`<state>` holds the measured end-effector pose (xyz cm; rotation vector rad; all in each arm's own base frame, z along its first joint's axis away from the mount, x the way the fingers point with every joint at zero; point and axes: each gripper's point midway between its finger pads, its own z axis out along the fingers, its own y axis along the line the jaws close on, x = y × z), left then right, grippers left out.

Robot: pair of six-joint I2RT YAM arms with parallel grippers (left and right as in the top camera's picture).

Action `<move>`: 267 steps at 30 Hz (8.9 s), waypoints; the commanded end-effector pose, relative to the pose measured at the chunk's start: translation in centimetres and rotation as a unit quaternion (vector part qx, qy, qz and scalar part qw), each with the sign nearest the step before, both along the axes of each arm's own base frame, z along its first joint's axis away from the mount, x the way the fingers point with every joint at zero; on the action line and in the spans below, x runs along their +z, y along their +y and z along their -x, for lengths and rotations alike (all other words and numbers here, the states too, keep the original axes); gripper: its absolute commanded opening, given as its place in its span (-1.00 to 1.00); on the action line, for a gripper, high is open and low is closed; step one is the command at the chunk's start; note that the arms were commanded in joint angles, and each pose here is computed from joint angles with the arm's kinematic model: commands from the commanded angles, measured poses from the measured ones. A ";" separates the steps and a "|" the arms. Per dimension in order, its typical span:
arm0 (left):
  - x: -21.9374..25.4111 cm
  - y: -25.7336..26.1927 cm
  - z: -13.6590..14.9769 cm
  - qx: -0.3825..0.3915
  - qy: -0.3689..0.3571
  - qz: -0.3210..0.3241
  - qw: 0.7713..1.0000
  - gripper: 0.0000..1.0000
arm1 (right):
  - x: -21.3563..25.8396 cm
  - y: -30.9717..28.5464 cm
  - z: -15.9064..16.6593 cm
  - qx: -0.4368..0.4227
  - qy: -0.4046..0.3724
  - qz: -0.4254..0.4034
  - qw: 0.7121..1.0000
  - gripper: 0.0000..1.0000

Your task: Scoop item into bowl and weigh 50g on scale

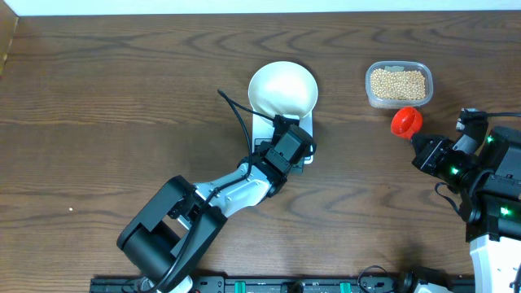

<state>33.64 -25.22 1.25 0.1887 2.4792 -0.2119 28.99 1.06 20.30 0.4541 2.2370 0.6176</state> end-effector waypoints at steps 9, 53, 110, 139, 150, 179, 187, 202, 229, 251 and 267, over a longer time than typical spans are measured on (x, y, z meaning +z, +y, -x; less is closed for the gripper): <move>-5.7 4.8 2.9 0.027 0.067 -0.089 0.993 -0.86 | 0.6 -0.3 -0.1 0.001 -0.008 0.010 1.000 -0.98; -5.8 3.3 3.6 -0.002 0.063 -0.090 0.994 -0.86 | 0.6 -0.3 -0.1 0.001 -0.009 0.010 1.000 -0.98; 3.0 1.0 1.1 -0.009 -0.022 -0.024 0.999 -0.86 | 0.6 -0.3 -0.1 0.003 -0.009 0.013 1.000 -0.98; 0.7 -0.8 1.1 -0.056 -0.010 -0.015 0.998 -0.85 | 0.6 -0.3 -0.1 0.005 -0.010 0.016 1.000 -0.98; 1.5 -0.6 -0.1 -0.055 -0.028 -0.010 0.998 -0.86 | 0.6 -0.3 -0.1 0.005 -0.010 0.016 1.000 -0.98; -3.1 1.5 0.5 -0.046 0.017 -0.065 0.997 -0.86 | 0.5 -0.3 0.0 0.005 -0.008 0.016 1.000 -0.98; -3.8 2.3 1.4 -0.044 0.040 -0.081 0.995 -0.86 | 0.5 -0.3 0.0 0.005 -0.007 0.015 1.000 -0.98; -4.4 3.1 2.3 -0.025 0.064 -0.085 0.994 -0.86 | 0.5 -0.3 0.0 0.005 -0.006 0.015 1.000 -0.98; -4.0 2.0 1.7 -0.025 0.053 -0.057 0.997 -0.85 | 0.5 -0.3 0.0 0.005 -0.006 0.015 1.000 -0.98; -4.8 2.6 2.9 -0.030 0.079 -0.072 0.994 -0.86 | 0.3 -0.2 0.1 0.005 -0.002 0.014 1.000 -0.98; -4.6 1.4 3.0 -0.044 0.081 -0.047 0.995 -0.85 | 0.3 -0.2 0.1 0.005 -0.002 0.014 1.000 -0.98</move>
